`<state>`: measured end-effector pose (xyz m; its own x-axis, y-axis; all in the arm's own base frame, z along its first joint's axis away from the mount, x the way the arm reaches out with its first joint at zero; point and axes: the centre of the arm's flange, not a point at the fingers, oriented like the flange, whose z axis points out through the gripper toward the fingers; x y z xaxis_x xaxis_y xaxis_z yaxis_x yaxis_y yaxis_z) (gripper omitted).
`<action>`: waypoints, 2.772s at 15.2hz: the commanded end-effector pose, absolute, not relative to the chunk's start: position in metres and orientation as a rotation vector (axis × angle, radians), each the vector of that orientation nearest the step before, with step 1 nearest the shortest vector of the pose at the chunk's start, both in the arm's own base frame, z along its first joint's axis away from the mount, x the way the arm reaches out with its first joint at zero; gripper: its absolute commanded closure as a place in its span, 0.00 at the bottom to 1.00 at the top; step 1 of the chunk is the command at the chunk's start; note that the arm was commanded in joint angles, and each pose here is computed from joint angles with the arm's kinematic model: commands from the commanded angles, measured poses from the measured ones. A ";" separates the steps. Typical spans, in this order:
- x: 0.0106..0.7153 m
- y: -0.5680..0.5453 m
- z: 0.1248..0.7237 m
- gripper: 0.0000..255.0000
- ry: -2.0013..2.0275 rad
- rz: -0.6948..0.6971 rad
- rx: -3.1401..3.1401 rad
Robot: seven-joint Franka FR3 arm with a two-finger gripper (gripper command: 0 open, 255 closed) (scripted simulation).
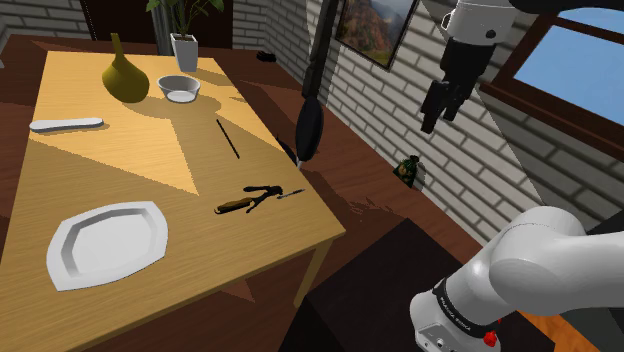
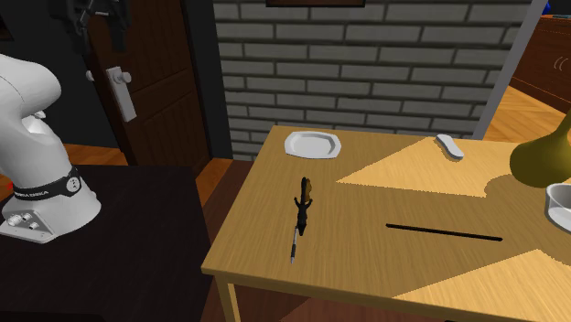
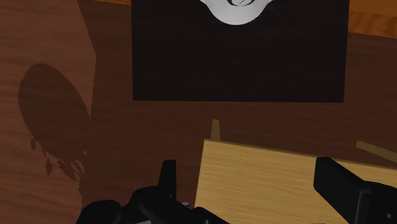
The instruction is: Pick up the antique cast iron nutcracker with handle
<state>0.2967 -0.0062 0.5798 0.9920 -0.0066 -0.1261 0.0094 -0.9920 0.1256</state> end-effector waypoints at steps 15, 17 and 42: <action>0.376 -0.040 0.427 0.00 0.272 -0.013 3.130; 0.389 -0.042 0.405 0.00 0.312 0.014 3.144; 0.577 -0.003 0.158 0.00 0.844 0.374 3.255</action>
<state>0.5659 -0.0062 0.1688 0.8610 0.4393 0.2562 0.4876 -0.8563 -0.1702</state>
